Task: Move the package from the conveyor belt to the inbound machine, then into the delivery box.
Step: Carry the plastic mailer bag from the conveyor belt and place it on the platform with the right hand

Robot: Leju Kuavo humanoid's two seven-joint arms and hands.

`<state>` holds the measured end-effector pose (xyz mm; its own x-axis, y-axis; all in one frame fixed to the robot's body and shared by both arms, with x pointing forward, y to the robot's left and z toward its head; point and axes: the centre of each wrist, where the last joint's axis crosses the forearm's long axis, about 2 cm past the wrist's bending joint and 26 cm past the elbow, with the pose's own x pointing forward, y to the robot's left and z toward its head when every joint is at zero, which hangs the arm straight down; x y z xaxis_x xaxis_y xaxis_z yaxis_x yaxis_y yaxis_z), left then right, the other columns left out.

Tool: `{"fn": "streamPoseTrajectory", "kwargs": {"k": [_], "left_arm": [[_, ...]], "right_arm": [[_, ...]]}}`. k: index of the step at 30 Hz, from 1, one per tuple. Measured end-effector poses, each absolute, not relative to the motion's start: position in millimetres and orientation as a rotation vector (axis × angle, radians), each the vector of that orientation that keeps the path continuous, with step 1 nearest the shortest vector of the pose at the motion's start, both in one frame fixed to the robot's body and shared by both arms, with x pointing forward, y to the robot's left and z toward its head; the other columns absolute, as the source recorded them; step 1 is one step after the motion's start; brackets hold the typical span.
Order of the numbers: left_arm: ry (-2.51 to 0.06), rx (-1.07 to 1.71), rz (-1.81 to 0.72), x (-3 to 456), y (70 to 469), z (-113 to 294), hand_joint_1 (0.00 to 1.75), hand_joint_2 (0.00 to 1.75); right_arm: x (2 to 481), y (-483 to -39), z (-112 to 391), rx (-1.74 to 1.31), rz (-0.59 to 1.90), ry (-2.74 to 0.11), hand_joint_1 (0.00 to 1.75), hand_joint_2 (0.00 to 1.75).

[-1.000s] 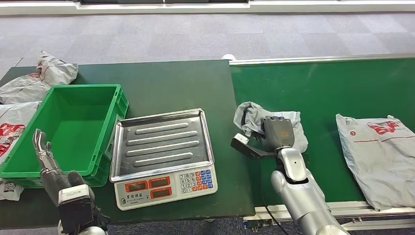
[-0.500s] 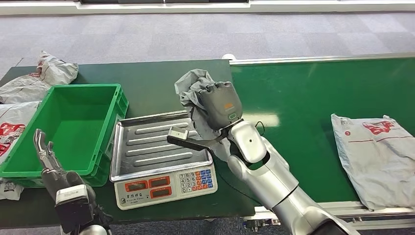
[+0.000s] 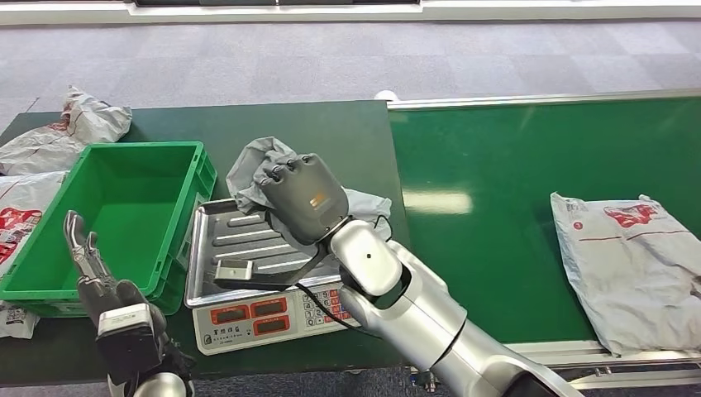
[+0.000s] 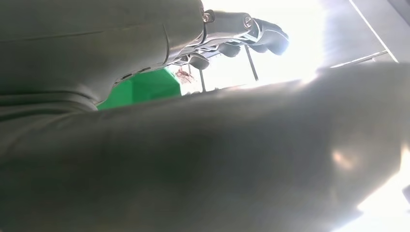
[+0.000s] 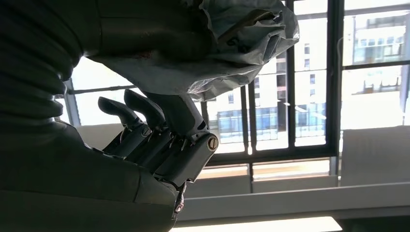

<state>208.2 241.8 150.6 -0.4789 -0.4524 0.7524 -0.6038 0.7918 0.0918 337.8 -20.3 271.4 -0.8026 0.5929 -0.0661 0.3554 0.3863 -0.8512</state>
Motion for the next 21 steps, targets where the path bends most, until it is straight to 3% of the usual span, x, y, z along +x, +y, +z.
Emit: {"fn": "streamPoseTrajectory", "kwargs": {"k": [5,11,15,21], "left_arm": [[-2.167,0.752,0.316,212.2,240.2,149.7,0.00,0.00],[-2.191,0.693,0.555,212.4,239.9,151.1,0.00,0.00],[-2.196,0.711,0.579,210.0,241.2,153.4,0.00,0.00],[-2.197,0.759,0.535,206.2,240.9,152.2,0.00,0.00]], "right_arm": [[325.9,11.4,294.1,-0.862,1.431,-2.435,1.75,1.75],[344.1,30.4,327.9,-0.835,1.502,-2.294,1.75,1.75],[359.2,30.3,317.1,-0.811,1.614,-2.106,0.03,1.75],[373.7,18.6,276.0,-0.808,1.731,-1.831,0.00,1.75]]}}
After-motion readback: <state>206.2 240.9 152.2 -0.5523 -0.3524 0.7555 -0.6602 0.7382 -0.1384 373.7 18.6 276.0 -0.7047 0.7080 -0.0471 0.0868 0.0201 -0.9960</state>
